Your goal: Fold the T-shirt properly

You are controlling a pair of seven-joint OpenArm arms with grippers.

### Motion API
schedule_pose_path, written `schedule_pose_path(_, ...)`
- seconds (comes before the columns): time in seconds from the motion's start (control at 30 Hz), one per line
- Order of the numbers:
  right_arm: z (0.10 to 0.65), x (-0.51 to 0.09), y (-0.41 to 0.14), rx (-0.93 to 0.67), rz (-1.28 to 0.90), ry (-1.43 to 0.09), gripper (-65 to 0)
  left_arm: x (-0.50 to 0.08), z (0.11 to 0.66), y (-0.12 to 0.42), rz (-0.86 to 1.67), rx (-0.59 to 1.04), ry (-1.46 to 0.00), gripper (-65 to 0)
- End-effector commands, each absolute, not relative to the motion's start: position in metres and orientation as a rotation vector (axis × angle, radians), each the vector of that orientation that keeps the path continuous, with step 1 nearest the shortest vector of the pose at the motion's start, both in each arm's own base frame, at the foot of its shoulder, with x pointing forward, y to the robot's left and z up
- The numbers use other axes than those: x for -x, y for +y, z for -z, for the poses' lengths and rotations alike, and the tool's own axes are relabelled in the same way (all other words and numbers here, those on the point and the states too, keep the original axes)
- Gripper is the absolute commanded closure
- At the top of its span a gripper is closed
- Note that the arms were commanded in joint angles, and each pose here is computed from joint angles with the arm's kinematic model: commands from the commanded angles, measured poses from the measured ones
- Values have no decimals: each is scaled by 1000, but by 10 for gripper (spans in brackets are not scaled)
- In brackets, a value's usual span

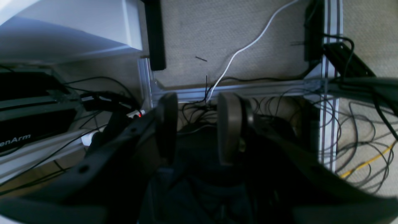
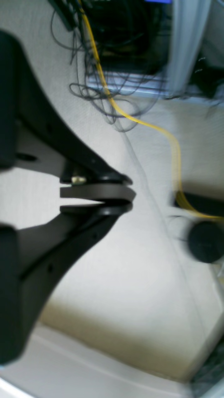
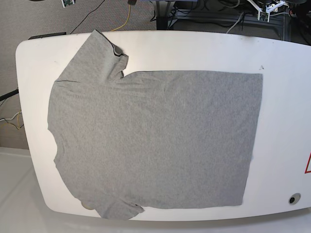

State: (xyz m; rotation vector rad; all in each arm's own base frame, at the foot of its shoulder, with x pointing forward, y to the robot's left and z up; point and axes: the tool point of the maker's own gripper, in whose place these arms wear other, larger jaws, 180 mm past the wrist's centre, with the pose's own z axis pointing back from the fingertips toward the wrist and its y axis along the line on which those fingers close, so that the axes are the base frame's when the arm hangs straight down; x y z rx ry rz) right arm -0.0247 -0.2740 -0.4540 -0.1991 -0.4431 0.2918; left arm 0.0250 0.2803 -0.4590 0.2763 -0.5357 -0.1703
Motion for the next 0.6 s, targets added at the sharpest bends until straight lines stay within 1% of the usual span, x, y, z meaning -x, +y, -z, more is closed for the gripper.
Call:
schedule_pose_path(0.0, 434, 11, -273, 220, -299, -498, -28, -36, 446, 274, 202, -268, -584, -202)
schedule_pose_path(0.13, 422, 8, -271, 239, -303, -512, -29, -43, 439, 267, 226, -260, -609, -202)
schedule_pose_path(0.2, 414, 6, -261, 241, -324, -540, -27, -47, 438, 268, 253, -283, -622, -204)
schedule_pose_path(0.4, 406, 1, -257, 264, -349, -567, -26, -57, 431, 263, 299, -300, -650, -206)
schedule_pose_path(0.47, 400, -6, -258, 278, -351, -586, -27, -59, 429, 262, 307, -302, -654, -207)
schedule_pose_path(0.57, 378, -30, -270, 342, -341, -649, -29, -73, 417, 259, 309, -296, -683, -209)
